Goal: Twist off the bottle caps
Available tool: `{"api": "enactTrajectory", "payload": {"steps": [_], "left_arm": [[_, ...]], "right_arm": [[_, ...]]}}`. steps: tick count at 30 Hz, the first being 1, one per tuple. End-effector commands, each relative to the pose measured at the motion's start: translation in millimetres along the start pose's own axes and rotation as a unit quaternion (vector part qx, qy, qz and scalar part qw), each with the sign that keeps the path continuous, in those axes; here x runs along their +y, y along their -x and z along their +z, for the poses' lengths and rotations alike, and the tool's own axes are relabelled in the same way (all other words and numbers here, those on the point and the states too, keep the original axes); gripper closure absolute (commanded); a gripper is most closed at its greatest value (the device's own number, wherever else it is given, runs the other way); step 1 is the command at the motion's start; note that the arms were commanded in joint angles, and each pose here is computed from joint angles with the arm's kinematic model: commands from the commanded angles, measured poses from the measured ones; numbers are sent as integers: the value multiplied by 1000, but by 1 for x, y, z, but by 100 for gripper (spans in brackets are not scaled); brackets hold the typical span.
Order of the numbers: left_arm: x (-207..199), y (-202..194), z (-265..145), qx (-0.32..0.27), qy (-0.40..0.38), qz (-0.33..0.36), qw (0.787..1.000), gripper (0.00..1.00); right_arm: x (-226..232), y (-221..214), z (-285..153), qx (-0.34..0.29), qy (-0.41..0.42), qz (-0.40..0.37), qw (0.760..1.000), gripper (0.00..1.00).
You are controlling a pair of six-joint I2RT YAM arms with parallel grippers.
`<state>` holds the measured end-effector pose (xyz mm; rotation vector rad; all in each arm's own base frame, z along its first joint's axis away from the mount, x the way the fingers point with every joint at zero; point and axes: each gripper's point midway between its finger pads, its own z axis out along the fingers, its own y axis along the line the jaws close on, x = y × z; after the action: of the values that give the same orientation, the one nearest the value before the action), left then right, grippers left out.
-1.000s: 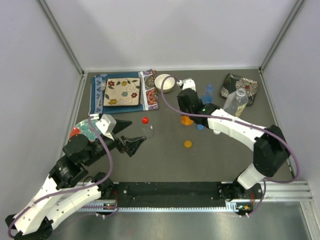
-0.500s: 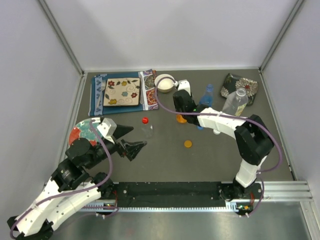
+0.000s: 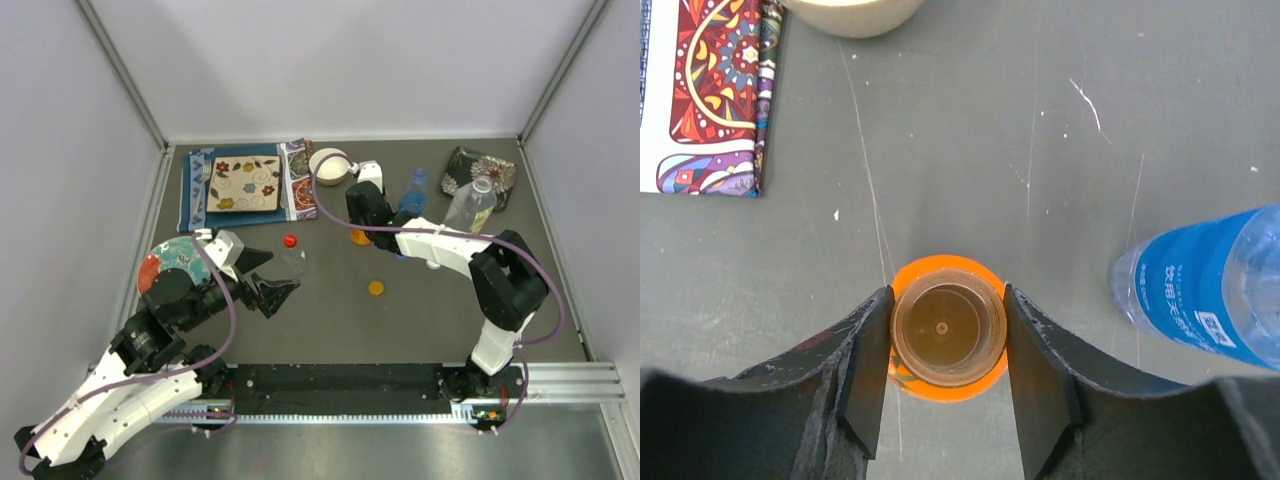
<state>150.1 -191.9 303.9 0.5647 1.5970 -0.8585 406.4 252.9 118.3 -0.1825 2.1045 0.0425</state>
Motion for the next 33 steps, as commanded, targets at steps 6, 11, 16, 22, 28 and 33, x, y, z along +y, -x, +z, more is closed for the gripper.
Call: {"api": "enactTrajectory", "payload": {"steps": [6,11,16,22,28,33], "left_arm": [[-6,9,11,-15,-16,-10,1000,2],[-7,9,11,-15,-19,-14,1000,1],[-7,7,13,-11,-20,-16,1000,1],[-8,7,14,-11,-22,-16,1000,2],[-8,6,14,-10,-22,-17,1000,1],[-7,8,14,-13,-18,-16,1000,2]], "right_arm": [[-7,-9,-15,21,10,11,1000,43],[-8,-7,-18,18,10,16,1000,41],[-7,-5,-20,16,14,17,1000,41],[-5,-5,-20,17,19,15,1000,35],[-4,4,-24,10,23,21,999,26],[-2,41,-46,-27,34,38,998,20]]}}
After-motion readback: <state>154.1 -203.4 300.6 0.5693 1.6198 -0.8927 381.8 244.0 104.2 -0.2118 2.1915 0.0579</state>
